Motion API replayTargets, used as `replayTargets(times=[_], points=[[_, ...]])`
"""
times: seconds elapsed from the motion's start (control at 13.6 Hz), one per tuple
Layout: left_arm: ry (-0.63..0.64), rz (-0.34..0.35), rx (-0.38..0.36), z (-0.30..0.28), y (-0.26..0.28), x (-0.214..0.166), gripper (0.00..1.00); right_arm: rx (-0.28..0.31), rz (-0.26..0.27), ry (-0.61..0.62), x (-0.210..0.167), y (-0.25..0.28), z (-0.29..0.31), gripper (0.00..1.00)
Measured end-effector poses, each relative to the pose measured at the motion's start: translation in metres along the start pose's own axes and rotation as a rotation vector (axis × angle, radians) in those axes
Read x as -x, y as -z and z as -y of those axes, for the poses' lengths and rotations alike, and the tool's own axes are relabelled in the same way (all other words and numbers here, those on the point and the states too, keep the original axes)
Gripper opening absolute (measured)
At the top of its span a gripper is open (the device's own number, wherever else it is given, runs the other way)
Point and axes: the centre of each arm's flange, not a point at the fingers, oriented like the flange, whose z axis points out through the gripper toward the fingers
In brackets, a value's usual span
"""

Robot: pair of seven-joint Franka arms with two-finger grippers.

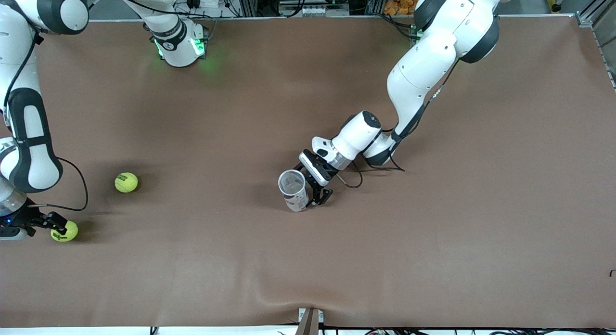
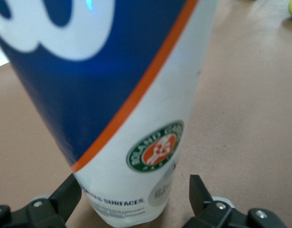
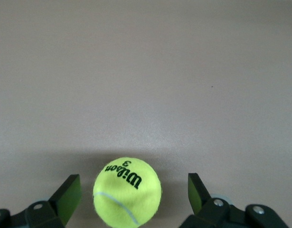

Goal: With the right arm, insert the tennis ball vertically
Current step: 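Lower the right gripper and grasp the Wilson tennis ball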

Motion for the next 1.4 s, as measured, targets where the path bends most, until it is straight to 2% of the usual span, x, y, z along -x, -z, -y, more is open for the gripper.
replayTargets(times=[0.22, 0.74, 0.96, 1.18, 1.4], points=[[0.004, 0.008, -0.002, 0.003, 0.001, 0.004, 1.00, 0.033, -0.040, 0.007, 0.008, -0.015, 0.008, 1.00], [0.008, 0.014, 0.008, -0.002, 0.001, 0.008, 1.00, 0.037, -0.035, 0.007, 0.018, -0.028, 0.012, 1.00], [0.014, 0.010, 0.011, -0.002, 0.001, 0.006, 1.00, 0.053, -0.063, 0.007, 0.022, -0.033, 0.018, 1.00], [0.018, 0.009, 0.011, -0.001, 0.002, 0.006, 1.00, 0.050, -0.063, 0.007, 0.026, -0.038, 0.023, 0.97], [0.018, 0.010, 0.011, -0.001, 0.002, 0.006, 1.00, 0.052, -0.067, 0.007, 0.025, -0.037, 0.023, 0.68]])
